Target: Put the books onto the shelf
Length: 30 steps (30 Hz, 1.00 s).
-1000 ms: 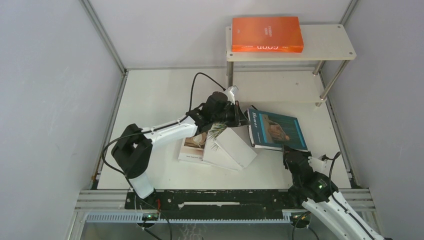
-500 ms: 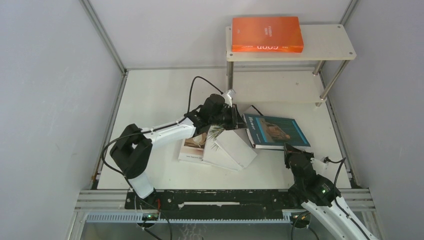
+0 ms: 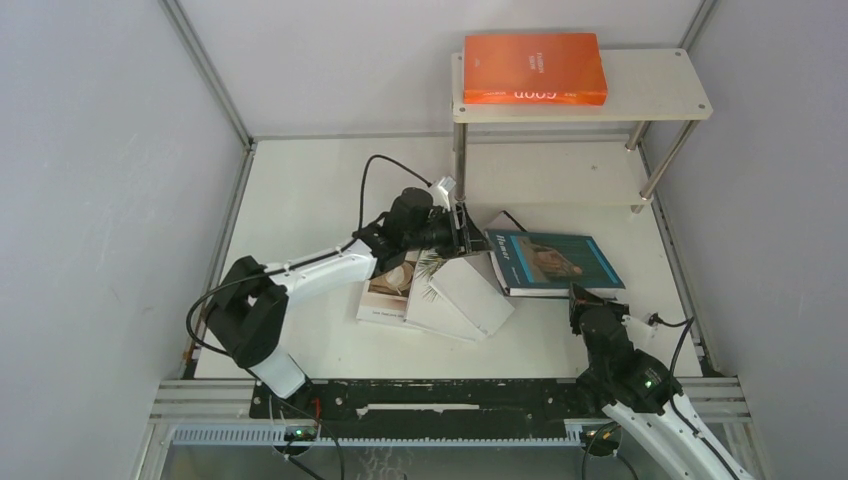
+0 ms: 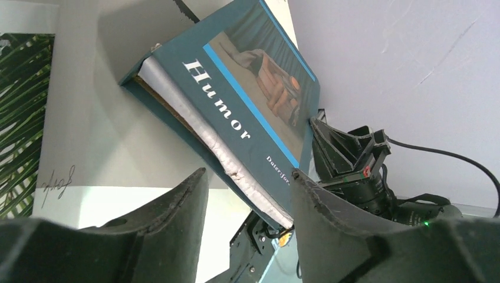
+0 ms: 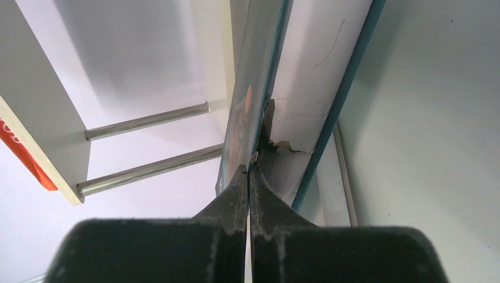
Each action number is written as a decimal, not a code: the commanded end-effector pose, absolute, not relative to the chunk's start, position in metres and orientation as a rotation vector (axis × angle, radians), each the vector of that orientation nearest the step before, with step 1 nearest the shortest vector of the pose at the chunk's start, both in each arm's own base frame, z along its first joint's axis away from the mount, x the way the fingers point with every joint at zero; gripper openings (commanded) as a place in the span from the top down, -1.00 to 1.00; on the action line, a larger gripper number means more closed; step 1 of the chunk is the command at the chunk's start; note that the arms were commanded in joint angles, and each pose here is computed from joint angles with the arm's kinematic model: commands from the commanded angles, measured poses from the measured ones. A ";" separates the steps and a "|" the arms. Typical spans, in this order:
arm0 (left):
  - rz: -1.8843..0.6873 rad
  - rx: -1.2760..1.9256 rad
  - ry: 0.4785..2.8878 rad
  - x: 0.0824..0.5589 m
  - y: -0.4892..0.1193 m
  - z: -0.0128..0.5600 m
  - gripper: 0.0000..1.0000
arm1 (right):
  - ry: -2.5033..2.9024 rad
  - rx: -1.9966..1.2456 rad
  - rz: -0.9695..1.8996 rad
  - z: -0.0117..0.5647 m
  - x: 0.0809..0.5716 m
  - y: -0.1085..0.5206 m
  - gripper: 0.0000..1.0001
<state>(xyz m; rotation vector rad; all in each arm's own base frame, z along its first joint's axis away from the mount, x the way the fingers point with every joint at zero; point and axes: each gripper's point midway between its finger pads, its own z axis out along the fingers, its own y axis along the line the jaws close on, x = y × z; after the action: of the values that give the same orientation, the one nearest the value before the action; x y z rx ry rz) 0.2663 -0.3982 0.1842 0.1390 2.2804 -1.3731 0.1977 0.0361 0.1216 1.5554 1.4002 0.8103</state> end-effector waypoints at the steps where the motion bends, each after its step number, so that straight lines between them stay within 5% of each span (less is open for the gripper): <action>1: -1.454 0.115 2.226 0.262 -0.394 0.203 -0.20 | 1.318 1.533 0.882 0.146 0.204 0.036 1.00; 16: -1.561 0.004 2.296 0.257 -0.406 0.176 -0.65 | 1.334 1.504 0.902 0.156 0.206 0.042 1.00; 30: -1.596 -0.027 2.339 0.263 -0.428 0.168 -0.67 | 1.378 1.465 0.912 0.159 0.209 0.050 1.00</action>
<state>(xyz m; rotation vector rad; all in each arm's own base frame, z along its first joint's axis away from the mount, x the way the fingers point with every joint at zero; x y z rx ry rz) 0.2556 -0.4125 0.1481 -0.0412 2.3889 -1.5355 0.2038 0.0435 0.1299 1.4955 1.4195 0.8260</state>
